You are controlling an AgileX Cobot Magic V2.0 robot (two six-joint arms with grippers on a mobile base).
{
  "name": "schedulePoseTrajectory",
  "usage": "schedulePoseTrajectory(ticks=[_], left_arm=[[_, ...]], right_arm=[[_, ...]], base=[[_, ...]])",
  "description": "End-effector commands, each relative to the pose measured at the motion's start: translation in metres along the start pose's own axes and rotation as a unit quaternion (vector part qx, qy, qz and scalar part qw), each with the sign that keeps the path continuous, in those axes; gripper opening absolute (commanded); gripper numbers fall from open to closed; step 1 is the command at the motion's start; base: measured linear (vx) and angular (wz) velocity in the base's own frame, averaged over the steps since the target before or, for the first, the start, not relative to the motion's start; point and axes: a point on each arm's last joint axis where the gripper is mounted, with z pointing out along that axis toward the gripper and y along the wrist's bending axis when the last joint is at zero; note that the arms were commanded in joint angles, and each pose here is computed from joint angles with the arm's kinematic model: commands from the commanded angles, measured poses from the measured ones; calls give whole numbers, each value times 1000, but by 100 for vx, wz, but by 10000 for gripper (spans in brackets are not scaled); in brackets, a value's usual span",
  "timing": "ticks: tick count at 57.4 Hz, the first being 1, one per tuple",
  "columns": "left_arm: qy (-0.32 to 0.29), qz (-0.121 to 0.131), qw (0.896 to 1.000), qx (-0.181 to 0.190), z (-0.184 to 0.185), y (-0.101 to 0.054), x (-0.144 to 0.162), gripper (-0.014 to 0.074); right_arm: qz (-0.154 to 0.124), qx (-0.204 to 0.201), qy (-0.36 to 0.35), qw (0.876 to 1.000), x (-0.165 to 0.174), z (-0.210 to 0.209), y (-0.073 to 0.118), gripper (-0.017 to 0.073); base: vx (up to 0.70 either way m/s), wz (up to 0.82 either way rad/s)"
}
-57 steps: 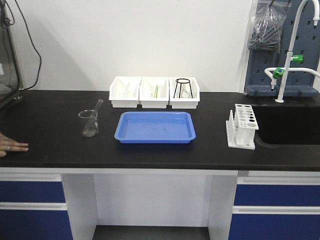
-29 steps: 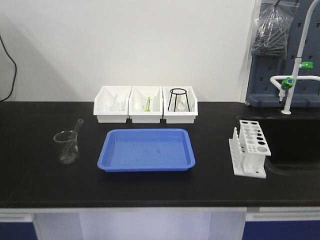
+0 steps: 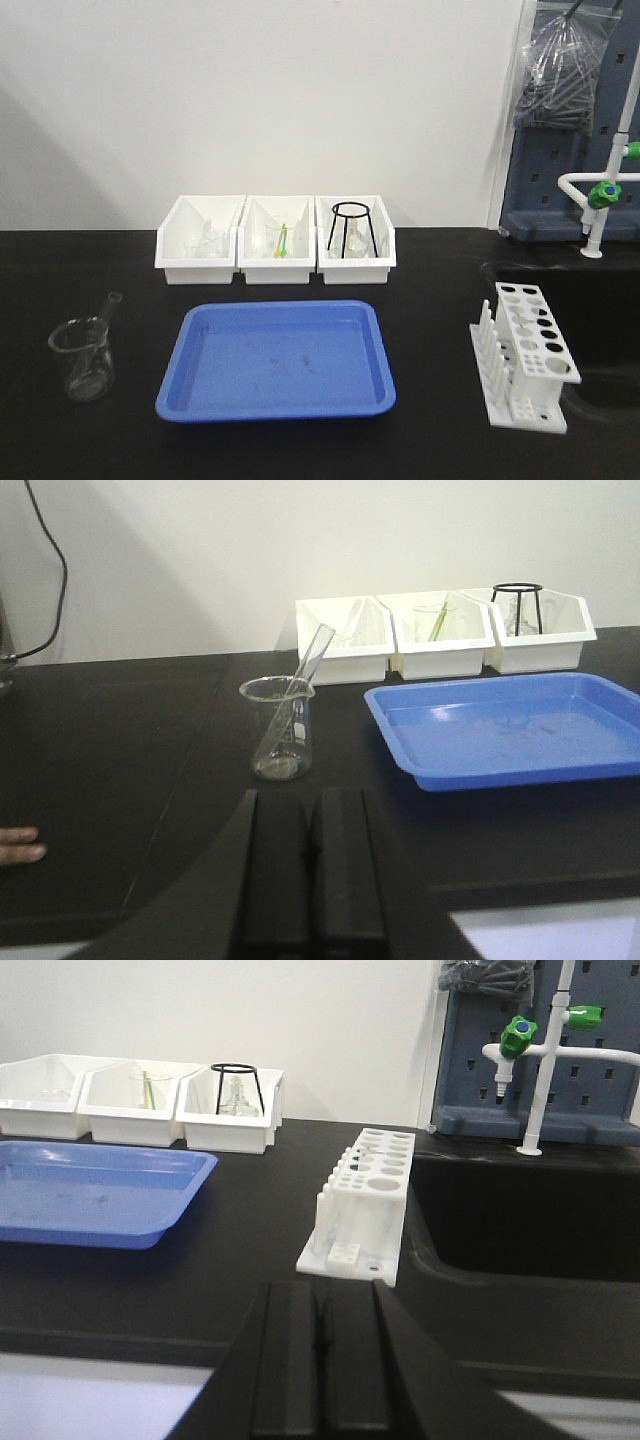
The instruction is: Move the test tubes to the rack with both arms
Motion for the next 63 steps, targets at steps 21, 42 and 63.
schedulePoseTrajectory(ticks=[21, 42, 63], left_arm=[[-60, -3, 998, -3, -3, 1, -17, -4], [-60, -3, 998, -3, -3, 1, -17, -4], [-60, -3, 998, -3, -3, 1, -17, -4]], right_arm=[[-4, 2, -39, 999, -4, 0, 0, -8], [-4, 2, -39, 999, -4, 0, 0, -8], [-4, 2, -39, 999, -4, 0, 0, -8]], base=[[30, 1], [22, 3], [14, 0]])
